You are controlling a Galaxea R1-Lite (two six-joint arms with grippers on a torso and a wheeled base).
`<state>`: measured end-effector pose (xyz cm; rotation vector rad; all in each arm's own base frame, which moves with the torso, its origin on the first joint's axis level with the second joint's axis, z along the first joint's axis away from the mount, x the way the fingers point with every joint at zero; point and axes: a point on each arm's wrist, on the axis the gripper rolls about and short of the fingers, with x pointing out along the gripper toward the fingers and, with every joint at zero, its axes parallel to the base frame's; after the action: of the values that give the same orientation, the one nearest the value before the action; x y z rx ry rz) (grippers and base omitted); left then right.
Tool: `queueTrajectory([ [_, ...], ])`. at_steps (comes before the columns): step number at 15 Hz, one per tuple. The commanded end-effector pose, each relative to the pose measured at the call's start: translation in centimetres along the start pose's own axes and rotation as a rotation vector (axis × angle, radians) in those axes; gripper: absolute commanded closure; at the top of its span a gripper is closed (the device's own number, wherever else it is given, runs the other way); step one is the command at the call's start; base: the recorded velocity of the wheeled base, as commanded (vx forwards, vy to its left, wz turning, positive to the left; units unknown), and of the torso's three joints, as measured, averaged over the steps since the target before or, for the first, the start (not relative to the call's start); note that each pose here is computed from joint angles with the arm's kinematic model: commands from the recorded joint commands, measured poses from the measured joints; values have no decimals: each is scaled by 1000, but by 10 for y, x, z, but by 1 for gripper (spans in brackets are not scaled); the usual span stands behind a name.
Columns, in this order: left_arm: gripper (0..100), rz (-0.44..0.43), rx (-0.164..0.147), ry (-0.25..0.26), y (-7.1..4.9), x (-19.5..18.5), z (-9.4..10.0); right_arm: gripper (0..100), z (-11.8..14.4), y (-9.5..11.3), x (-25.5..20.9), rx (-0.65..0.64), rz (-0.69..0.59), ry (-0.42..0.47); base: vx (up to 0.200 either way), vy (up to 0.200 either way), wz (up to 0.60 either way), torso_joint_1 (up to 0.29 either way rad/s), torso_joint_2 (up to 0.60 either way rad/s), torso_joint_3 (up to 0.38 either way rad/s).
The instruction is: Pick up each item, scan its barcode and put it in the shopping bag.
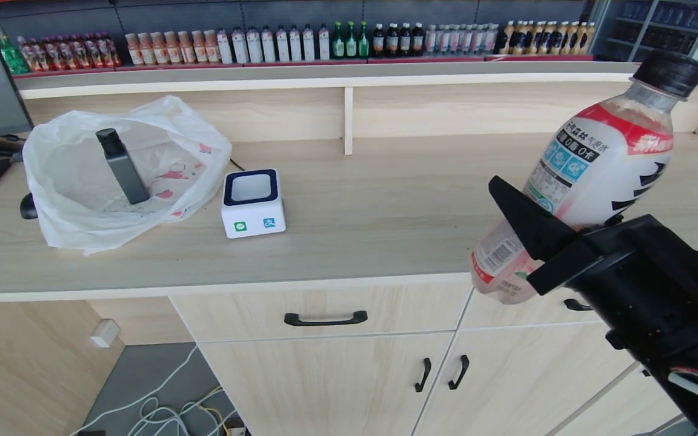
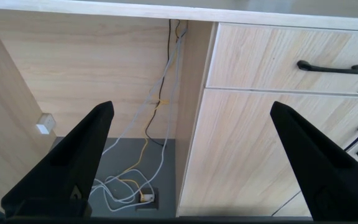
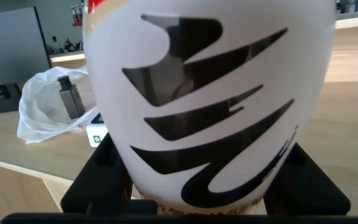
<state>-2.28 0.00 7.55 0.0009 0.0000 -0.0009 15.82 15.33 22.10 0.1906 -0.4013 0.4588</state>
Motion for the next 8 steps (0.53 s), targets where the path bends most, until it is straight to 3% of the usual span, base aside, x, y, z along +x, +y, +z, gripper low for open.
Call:
queueTrajectory([
  [1,0,1,-2,0,0,0,0,100,1,1,0,4,4,-8,0,0,0,0,0,0],
  [8,0,1,-7,-2,0,0,0,100,12,-4,6,7,-19,-57,0,200,0,3,4,0],
])
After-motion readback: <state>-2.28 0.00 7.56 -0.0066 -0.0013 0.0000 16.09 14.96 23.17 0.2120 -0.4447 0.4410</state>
